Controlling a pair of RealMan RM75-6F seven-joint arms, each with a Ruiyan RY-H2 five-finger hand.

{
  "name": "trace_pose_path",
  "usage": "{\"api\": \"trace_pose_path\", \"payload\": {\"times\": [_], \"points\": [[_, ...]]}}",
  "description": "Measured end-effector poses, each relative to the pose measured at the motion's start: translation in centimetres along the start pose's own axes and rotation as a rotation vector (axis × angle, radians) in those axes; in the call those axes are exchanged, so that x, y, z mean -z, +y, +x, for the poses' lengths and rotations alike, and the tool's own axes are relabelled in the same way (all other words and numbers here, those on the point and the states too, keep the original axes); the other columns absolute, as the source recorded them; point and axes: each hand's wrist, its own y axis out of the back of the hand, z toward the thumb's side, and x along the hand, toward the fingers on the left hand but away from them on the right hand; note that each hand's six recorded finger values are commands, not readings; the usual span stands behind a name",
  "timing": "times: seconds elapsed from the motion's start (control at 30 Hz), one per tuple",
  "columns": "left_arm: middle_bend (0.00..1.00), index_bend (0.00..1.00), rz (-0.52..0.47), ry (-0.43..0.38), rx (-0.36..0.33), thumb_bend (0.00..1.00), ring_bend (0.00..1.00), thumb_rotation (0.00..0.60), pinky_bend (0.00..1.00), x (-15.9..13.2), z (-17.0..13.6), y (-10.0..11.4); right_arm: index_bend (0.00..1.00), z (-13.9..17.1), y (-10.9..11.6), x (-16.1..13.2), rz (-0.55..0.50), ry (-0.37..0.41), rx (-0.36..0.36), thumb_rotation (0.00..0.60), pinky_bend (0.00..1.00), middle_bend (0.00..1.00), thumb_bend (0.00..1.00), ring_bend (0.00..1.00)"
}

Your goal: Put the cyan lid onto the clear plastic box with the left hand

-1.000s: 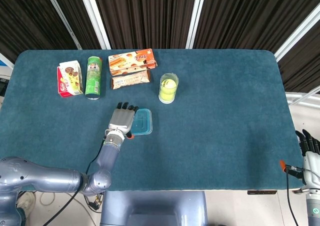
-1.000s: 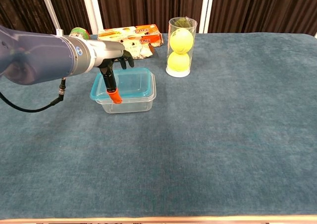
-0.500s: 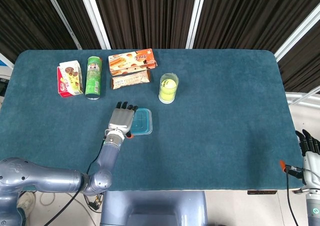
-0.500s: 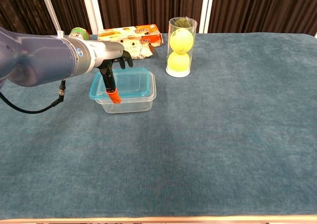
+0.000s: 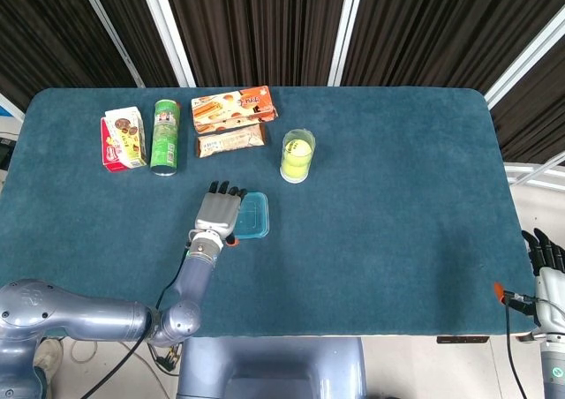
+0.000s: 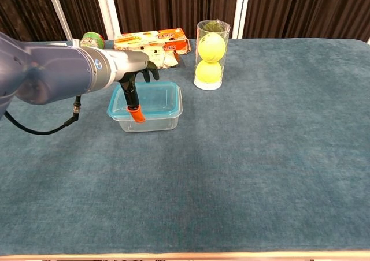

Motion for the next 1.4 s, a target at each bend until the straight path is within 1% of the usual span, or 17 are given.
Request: {"api": "trace_pose_path", "payload": {"times": [0.63,1.1,1.4], "points": [[0.43,0.15,0.001,0.014,-0.003,0.24,0.01,0.600,0.00,0.72,0.13,-0.07,0.10,0.00,-0.05,-0.01,0.001,-0.001,-0.001,0.600,0.00,0.00,0.29,0.00],[0.43,0.14,0.008,0.006,-0.005,0.24,0.01,0.600,0.00,0.34,0.13,-0.43,0.10,-0.01,-0.02,-0.01,-0.001,-0.002,-0.001,0.600,0.00,0.00,0.29,0.00],[0.43,0.13,-0.005,0.002,-0.005,0.24,0.01,0.600,0.00,-0.01,-0.09,-0.54,0.10,-0.02,-0.03,-0.01,-0.001,-0.002,-0.002,0.600,0.00,0.00,0.29,0.00]]}}
